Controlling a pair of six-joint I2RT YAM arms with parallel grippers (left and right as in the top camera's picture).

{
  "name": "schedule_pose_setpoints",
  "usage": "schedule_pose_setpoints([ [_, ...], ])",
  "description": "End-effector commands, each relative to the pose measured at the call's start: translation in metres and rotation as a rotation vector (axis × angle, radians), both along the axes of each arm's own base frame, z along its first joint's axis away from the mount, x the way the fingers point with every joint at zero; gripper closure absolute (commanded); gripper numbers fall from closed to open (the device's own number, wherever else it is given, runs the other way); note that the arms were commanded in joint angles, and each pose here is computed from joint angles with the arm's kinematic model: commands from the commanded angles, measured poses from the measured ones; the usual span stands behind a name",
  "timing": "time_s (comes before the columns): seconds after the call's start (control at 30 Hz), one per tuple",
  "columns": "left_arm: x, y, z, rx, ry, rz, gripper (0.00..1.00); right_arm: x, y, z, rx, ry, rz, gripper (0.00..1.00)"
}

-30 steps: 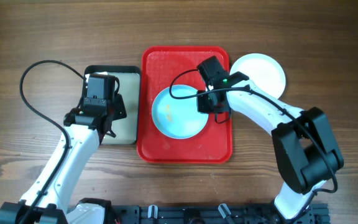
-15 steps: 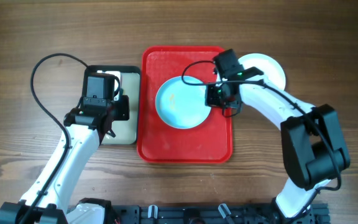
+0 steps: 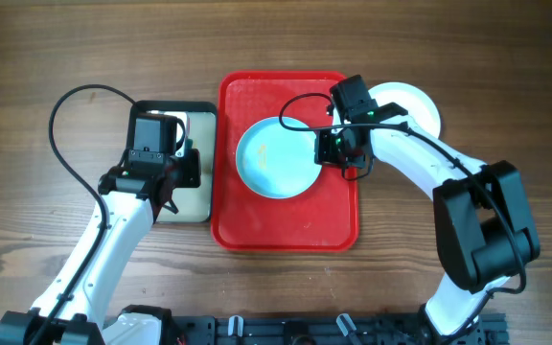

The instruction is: Clean dirty plates on tray and stack at the side

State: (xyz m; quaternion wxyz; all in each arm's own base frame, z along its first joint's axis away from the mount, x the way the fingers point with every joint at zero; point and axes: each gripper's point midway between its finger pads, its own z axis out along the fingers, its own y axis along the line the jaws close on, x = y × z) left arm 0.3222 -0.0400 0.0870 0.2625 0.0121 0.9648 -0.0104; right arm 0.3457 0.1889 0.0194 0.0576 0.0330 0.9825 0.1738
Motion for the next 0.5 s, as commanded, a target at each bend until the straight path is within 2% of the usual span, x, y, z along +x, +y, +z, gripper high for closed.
schedule_pose_setpoints([
  [0.0,0.003,-0.003,0.005,-0.025,-0.017,0.009,0.96,-0.010,0.009,-0.010,0.008,0.032,0.037,0.96],
  [0.47,0.003,-0.003,-0.011,-0.018,0.029,0.009,0.96,-0.011,0.011,-0.010,0.002,0.026,0.047,0.96],
])
